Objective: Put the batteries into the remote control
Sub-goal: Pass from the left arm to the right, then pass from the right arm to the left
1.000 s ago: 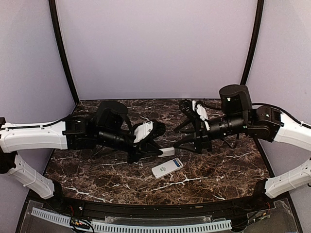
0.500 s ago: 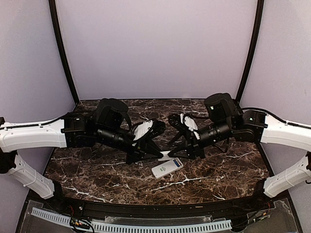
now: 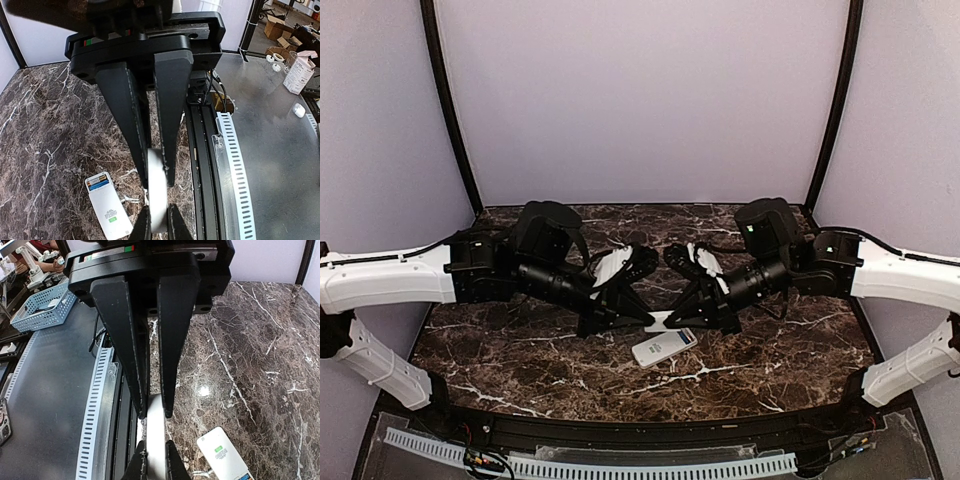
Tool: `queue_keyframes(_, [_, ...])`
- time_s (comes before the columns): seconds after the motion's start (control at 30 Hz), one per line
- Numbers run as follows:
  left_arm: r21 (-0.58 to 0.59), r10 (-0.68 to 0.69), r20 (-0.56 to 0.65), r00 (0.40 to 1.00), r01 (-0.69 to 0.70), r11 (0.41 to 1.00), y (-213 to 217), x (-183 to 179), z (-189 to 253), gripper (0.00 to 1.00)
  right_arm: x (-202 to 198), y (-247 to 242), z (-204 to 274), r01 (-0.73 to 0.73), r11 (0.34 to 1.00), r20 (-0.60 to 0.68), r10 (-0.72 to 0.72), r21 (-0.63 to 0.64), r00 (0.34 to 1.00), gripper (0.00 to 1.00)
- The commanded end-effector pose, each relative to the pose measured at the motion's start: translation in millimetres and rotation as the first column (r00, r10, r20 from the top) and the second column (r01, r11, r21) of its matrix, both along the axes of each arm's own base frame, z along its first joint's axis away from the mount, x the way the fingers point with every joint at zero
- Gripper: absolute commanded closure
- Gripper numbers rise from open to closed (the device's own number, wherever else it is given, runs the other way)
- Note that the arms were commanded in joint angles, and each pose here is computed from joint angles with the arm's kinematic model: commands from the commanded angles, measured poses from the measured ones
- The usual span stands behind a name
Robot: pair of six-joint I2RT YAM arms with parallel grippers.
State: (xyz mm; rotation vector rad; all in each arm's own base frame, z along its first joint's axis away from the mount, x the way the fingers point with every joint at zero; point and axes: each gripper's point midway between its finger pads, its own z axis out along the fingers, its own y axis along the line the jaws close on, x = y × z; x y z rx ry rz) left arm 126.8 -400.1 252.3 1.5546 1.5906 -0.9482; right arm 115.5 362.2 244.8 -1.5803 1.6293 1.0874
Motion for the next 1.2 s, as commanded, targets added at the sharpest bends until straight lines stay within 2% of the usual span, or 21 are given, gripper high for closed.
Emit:
queue_keyframes(0.0, [-0.030,-0.012,0.005,1.000,0.012,0.999,4,-4,11,1.00,1,2,12,0.011,0.999,-0.021,-0.010,0.043,1.000,1.00])
queue_keyframes(0.1, [-0.054,-0.008,0.010,1.000,0.008,0.998,3,-3,17,0.99,3,3,17,0.021,0.998,-0.033,-0.019,0.051,0.999,1.00])
queue_keyframes(0.17, [-0.071,0.011,0.015,1.000,-0.010,0.997,4,0,21,0.80,4,3,24,0.032,0.997,-0.036,-0.029,0.065,0.999,1.00])
queue_keyframes(0.2, [-0.090,0.029,0.021,0.999,-0.027,0.996,4,3,26,0.60,6,2,29,0.041,0.996,-0.038,-0.038,0.077,0.999,1.00])
queue_keyframes(0.23, [-0.091,0.043,0.022,0.999,-0.041,0.995,6,6,25,0.50,8,1,33,0.053,0.994,-0.040,-0.049,0.090,0.998,1.00])
queue_keyframes(0.27, [-0.110,0.071,0.028,0.997,-0.067,0.992,8,9,29,0.36,11,0,39,0.067,0.992,-0.043,-0.063,0.108,0.997,1.00])
queue_keyframes(0.33, [-0.145,0.115,0.037,0.993,-0.109,0.983,12,16,35,0.24,18,-2,52,0.102,0.984,-0.052,-0.095,0.147,0.994,1.00])
queue_keyframes(0.4, [-0.195,0.149,0.041,0.988,-0.138,0.971,16,21,45,0.20,25,-5,68,0.141,0.970,-0.066,-0.131,0.200,0.989,1.00])
queue_keyframes(0.5, [-0.292,0.196,0.018,0.980,-0.183,0.939,21,26,65,0.20,36,-10,103,0.214,0.923,-0.080,-0.199,0.318,0.977,1.00])
queue_keyframes(0.6, [-0.451,0.252,0.006,0.968,-0.223,0.864,27,31,95,0.22,45,-15,151,0.254,0.824,-0.060,-0.260,0.506,0.964,1.00])
queue_keyframes(0.7, [-0.562,0.260,-0.056,0.964,-0.245,0.790,28,34,118,0.29,48,-17,180,0.239,0.732,-0.056,-0.265,0.638,0.963,1.00])
queue_keyframes(0.77, [-0.625,0.220,-0.069,0.973,-0.215,0.751,23,31,138,0.34,46,-16,191,0.209,0.700,-0.038,-0.251,0.683,0.967,1.00])
queue_keyframes(0.93, [-0.731,0.162,-0.136,0.977,-0.209,0.649,19,31,168,0.40,47,-14,204,0.177,0.653,-0.005,-0.256,0.736,0.967,1.00])
queue_keyframes(1.03, [-0.788,0.134,-0.148,0.980,-0.199,0.582,16,33,182,0.48,42,-12,207,0.146,0.652,0.013,-0.233,0.744,0.972,1.00])
queue_keyframes(1.17, [-0.808,0.110,-0.183,0.977,-0.213,0.550,7,39,185,0.54,38,-7,204,0.130,0.665,0.018,-0.210,0.735,0.977,1.00])
